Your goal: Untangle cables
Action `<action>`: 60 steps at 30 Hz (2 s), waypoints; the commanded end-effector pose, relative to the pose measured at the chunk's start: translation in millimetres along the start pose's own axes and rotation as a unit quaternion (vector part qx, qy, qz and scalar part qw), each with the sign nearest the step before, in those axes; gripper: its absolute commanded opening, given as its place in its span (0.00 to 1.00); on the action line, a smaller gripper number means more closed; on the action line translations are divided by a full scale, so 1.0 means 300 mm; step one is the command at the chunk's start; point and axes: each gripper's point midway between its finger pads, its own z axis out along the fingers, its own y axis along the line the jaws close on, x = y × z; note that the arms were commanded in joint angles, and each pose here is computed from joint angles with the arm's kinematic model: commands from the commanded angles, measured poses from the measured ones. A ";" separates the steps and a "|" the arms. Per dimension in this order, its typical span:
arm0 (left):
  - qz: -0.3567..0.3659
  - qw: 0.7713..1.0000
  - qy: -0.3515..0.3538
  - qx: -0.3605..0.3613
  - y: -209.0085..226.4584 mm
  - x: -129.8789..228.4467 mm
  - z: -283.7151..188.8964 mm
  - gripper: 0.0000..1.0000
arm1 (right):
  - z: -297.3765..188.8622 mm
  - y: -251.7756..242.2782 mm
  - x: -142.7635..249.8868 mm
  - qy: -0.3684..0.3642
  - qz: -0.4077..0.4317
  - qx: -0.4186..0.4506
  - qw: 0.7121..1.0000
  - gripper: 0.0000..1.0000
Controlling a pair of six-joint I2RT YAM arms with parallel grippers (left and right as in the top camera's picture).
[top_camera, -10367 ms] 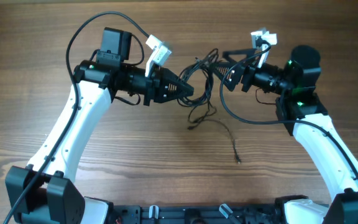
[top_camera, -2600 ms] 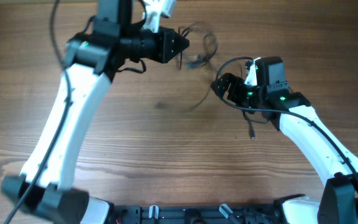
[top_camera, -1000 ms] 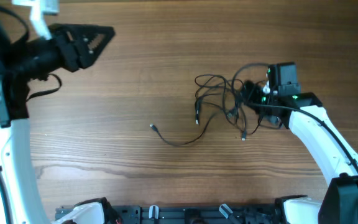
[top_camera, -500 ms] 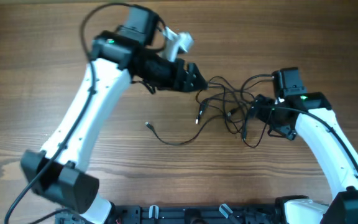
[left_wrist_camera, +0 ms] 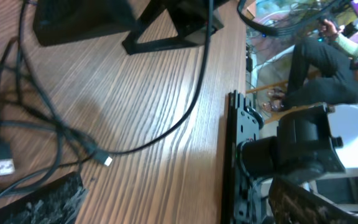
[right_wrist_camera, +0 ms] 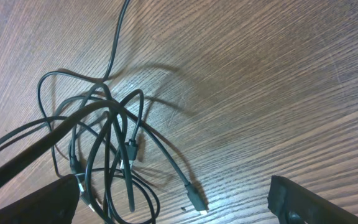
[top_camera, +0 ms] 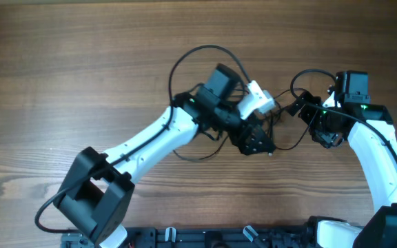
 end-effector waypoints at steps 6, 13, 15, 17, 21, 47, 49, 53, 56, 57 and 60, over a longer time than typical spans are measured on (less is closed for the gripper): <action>0.000 0.996 -0.004 -0.095 -0.020 -0.007 0.223 0.83 | -0.021 0.020 -0.018 -0.008 -0.008 -0.012 1.000 1.00; -0.129 0.979 -0.054 -0.146 0.096 -0.034 0.265 0.04 | -0.021 0.016 -0.013 -0.005 -0.007 -0.010 1.000 0.99; -0.153 0.971 -0.107 -0.147 0.090 -0.142 0.106 0.04 | -0.021 0.009 -0.011 -0.005 -0.008 -0.005 1.000 1.00; -0.133 0.966 -0.182 -0.122 0.024 -0.285 -0.154 0.04 | -0.021 0.009 -0.014 -0.007 -0.016 -0.004 1.000 1.00; -0.095 0.942 -0.293 -0.137 -0.037 -0.407 -0.525 0.04 | -0.021 0.006 -0.010 -0.005 -0.020 -0.003 1.000 1.00; -0.138 0.910 -0.373 -0.115 0.093 -0.367 -0.955 0.04 | 0.058 0.957 0.353 -0.243 -0.651 -0.315 0.647 0.62; -0.138 0.911 -0.372 -0.115 0.093 -0.366 -0.954 0.04 | 0.091 0.977 0.317 -0.268 -0.640 -0.305 0.652 0.04; -0.138 0.903 -0.385 -0.130 0.123 -0.345 -1.022 0.03 | -0.027 0.965 0.162 -0.302 -0.534 -0.300 0.731 0.04; -0.110 0.900 -0.394 -0.150 0.141 -0.297 -1.134 0.04 | -0.353 0.934 -0.010 -0.404 -0.481 -0.305 0.716 0.04; -0.079 0.894 -0.412 -0.157 0.117 -0.277 -1.240 0.04 | -0.488 0.805 -0.163 -0.464 -0.427 -0.232 0.740 0.04; -0.007 0.877 -0.439 -0.193 0.031 -0.238 -1.421 0.04 | -0.585 0.459 -0.393 -0.519 -0.308 -0.035 0.797 0.04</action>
